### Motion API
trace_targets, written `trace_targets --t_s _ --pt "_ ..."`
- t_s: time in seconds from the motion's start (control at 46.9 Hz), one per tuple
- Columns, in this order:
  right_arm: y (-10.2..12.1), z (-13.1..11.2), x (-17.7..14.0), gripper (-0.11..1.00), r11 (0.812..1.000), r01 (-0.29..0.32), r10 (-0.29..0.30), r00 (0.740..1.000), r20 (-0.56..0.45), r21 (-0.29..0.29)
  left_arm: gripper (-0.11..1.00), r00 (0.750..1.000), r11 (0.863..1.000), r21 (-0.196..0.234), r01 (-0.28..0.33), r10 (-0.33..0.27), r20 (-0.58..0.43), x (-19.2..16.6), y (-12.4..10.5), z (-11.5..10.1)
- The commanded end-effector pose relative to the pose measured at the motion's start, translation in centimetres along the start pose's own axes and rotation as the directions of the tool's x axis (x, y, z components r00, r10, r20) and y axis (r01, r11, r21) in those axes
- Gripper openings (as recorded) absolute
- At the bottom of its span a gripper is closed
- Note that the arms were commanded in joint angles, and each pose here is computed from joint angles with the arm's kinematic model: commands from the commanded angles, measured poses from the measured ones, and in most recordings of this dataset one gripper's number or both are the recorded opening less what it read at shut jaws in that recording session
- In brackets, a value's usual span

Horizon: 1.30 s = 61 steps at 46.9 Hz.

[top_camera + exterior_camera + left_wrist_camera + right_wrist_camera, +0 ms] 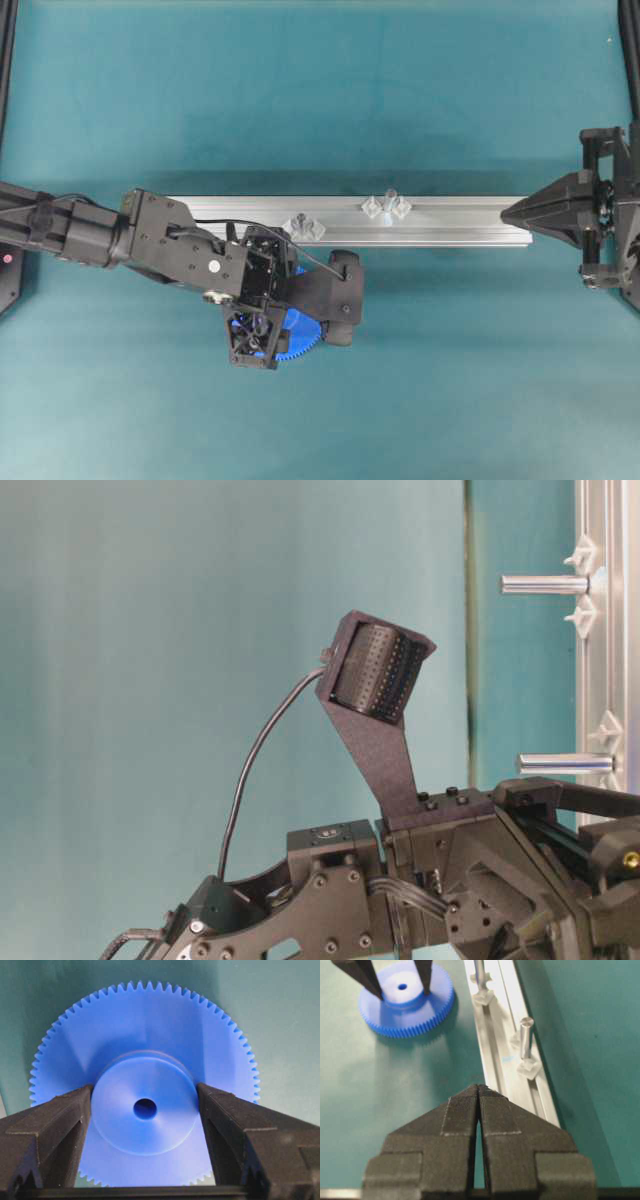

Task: Find the location of the shaft and insert the large gear.
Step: 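Lift the blue gear with the left gripper off the table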

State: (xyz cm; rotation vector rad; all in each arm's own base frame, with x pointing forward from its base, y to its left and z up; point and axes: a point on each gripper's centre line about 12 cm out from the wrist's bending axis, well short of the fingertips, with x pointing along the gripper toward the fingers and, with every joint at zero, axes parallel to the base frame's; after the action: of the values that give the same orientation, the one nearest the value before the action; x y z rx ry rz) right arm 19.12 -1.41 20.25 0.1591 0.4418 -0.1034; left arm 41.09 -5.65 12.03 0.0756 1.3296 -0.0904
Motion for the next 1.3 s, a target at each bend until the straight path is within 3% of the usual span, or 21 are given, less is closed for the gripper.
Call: trace_targets --t_s 0.0,0.639,1.172,1.278 --pt "0.0 0.4 0.1 0.01 1.000 0.001 -0.001 1.000 0.011 0.012 0.71 1.000 1.000 0.007 -0.002 0.002 -0.004 -0.4 -0.1 -0.1" --pt "0.0 0.3 0.0 0.01 1.000 0.001 -0.001 1.000 0.010 0.012 0.71 0.998 1.000 0.022 -0.004 0.002 0.065 -2.3 0.0 1.8" --pt "0.0 0.5 -0.3 0.01 1.000 -0.001 0.001 1.000 0.023 0.012 0.71 0.994 1.000 0.017 -0.007 0.005 0.107 -6.0 0.3 4.0" --pt "0.0 0.5 -0.3 0.01 1.000 -0.001 0.000 1.000 0.020 0.013 0.71 0.994 0.999 0.032 -0.010 0.006 0.113 -6.8 0.4 4.3"
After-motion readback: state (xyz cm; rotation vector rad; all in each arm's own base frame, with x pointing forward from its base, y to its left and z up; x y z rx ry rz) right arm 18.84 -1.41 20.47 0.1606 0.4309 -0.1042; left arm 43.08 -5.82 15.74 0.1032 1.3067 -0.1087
